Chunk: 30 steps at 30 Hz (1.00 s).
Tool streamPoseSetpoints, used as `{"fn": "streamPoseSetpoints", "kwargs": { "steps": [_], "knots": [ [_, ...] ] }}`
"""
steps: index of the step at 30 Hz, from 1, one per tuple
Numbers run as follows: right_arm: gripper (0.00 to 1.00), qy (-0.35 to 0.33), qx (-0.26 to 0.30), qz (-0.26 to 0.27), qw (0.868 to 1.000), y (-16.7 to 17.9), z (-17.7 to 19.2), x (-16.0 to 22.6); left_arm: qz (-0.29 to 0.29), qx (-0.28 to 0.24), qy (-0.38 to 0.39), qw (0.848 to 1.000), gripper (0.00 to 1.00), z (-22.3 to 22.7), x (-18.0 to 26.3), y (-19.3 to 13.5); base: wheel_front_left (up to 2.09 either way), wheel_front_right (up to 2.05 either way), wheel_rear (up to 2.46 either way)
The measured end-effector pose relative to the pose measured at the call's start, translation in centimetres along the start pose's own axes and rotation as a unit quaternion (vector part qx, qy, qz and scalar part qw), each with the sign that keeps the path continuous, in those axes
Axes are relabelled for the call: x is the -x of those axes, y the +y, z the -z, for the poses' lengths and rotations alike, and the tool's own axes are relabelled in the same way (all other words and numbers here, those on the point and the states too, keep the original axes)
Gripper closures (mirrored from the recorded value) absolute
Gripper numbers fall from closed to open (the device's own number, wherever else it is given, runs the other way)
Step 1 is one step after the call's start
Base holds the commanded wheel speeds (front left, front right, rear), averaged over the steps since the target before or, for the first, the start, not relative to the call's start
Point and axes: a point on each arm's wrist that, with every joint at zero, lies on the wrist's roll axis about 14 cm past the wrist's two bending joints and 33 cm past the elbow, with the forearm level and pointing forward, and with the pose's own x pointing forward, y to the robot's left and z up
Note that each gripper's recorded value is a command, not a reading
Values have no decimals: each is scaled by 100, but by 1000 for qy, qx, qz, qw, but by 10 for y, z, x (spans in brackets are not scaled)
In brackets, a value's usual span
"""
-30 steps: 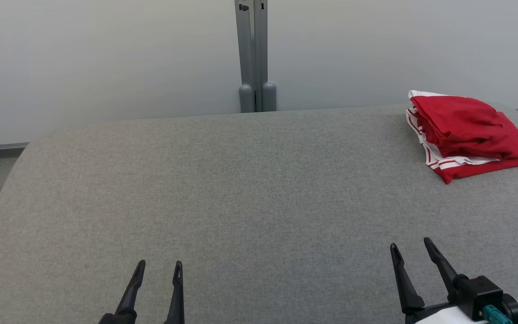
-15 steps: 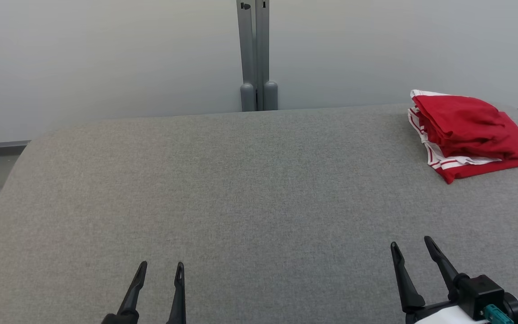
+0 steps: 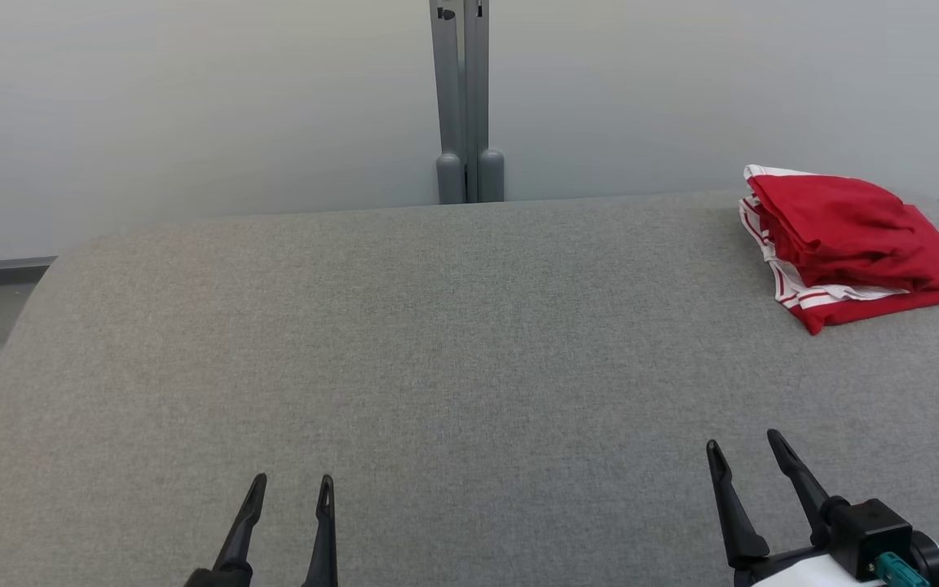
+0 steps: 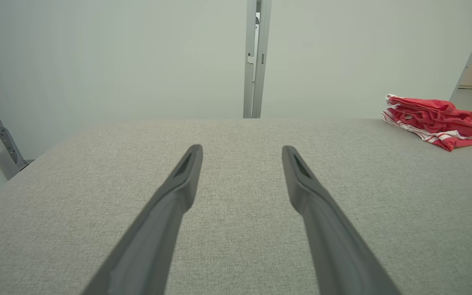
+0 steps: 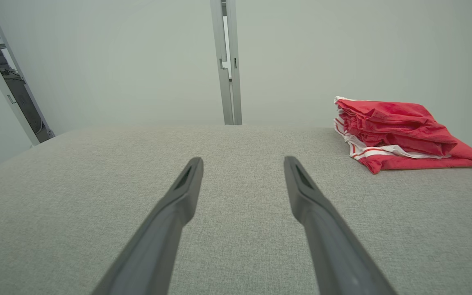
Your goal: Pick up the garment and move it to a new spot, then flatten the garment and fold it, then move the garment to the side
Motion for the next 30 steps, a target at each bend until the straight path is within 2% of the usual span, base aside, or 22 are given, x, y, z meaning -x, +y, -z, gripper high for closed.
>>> {"fn": "streamPoseSetpoints", "kwargs": {
  "steps": [2,3,7,17,30],
  "knots": [
    [0,0,0,1,1000,-1,0,0,0,0,0,1000,0,0,0,0,0,0,0],
    [100,1,-1,1,1000,-1,1,0,1,0,2,1000,100,1,0,-1,0,0,0],
    [100,23,-7,5,1000,0,14,6,0,2,24,1000,100,14,4,0,0,0,0],
    [100,33,-103,37,993,-12,19,4,-32,97,43,994,100,21,2,14,0,0,0],
    [100,28,-211,69,975,-26,18,-5,-57,202,48,977,100,21,-11,29,0,0,0]
  ]
}}
